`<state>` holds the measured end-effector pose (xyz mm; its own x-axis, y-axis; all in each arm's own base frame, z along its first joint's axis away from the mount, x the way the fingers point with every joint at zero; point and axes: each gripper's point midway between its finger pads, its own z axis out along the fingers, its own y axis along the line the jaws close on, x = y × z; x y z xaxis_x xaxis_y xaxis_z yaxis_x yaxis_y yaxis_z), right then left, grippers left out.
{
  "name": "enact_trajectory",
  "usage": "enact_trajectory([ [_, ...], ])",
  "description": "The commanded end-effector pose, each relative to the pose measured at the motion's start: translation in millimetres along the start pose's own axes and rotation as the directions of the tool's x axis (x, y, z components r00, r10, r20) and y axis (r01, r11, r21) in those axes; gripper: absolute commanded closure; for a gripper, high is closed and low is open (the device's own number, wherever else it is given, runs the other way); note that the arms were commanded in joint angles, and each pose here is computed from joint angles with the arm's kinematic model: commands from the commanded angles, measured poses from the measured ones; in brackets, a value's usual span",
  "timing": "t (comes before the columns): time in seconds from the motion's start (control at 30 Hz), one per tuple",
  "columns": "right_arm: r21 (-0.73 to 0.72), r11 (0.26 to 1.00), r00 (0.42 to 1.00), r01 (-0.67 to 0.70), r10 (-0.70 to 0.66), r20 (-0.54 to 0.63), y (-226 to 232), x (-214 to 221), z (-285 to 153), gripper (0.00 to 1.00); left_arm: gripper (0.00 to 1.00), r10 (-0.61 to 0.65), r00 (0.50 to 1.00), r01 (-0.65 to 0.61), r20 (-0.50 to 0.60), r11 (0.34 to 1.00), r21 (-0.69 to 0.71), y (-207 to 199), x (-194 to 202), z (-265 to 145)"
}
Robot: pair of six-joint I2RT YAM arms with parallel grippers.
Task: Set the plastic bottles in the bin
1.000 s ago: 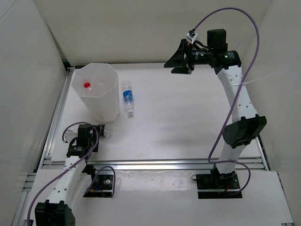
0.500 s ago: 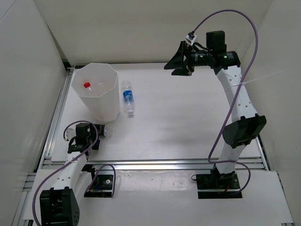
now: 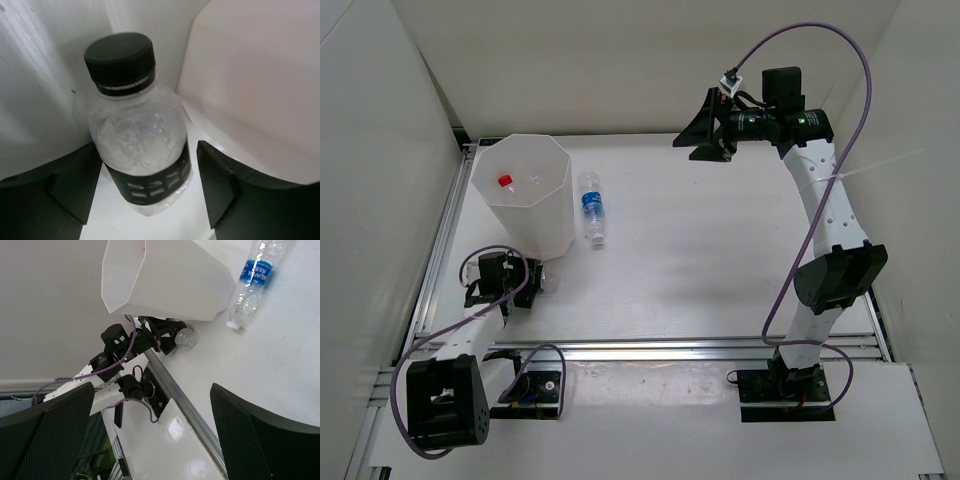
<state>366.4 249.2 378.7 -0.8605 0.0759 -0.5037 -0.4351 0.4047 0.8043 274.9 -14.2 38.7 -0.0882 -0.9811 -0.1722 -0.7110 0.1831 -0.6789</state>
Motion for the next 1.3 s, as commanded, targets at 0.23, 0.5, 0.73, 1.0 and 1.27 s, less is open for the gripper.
enact_trajectory([
  [0.23,-0.008,1.000,1.000,0.010,-0.010,0.002,-0.2,-0.9,-3.0,0.00,0.49,0.042,0.998,-0.039,-0.050,0.997,0.067,-6.5,-1.0,-13.0],
  [0.5,-0.005,1.000,1.000,0.000,0.000,-0.004,-4.7,-0.7,-0.4,0.00,0.63,0.029,0.993,-0.067,0.117,0.938,0.340,-66.0,-33.6,-104.8],
  [0.73,0.011,1.000,1.000,-0.014,0.014,-0.014,-11.3,6.4,0.1,0.00,0.71,0.160,0.921,-0.319,0.354,0.830,0.457,-183.7,-76.7,-248.4],
  [1.0,-0.005,0.998,0.997,-0.057,0.056,-0.046,-21.3,8.6,8.6,0.00,0.70,0.391,0.893,-0.447,0.223,0.707,0.547,-291.2,-70.7,-225.9],
  [1.27,-0.009,0.997,0.996,-0.075,0.075,-0.056,-27.1,8.0,13.3,0.00,0.43,0.539,0.833,-0.494,0.123,0.626,0.603,-324.4,-41.9,-199.7],
])
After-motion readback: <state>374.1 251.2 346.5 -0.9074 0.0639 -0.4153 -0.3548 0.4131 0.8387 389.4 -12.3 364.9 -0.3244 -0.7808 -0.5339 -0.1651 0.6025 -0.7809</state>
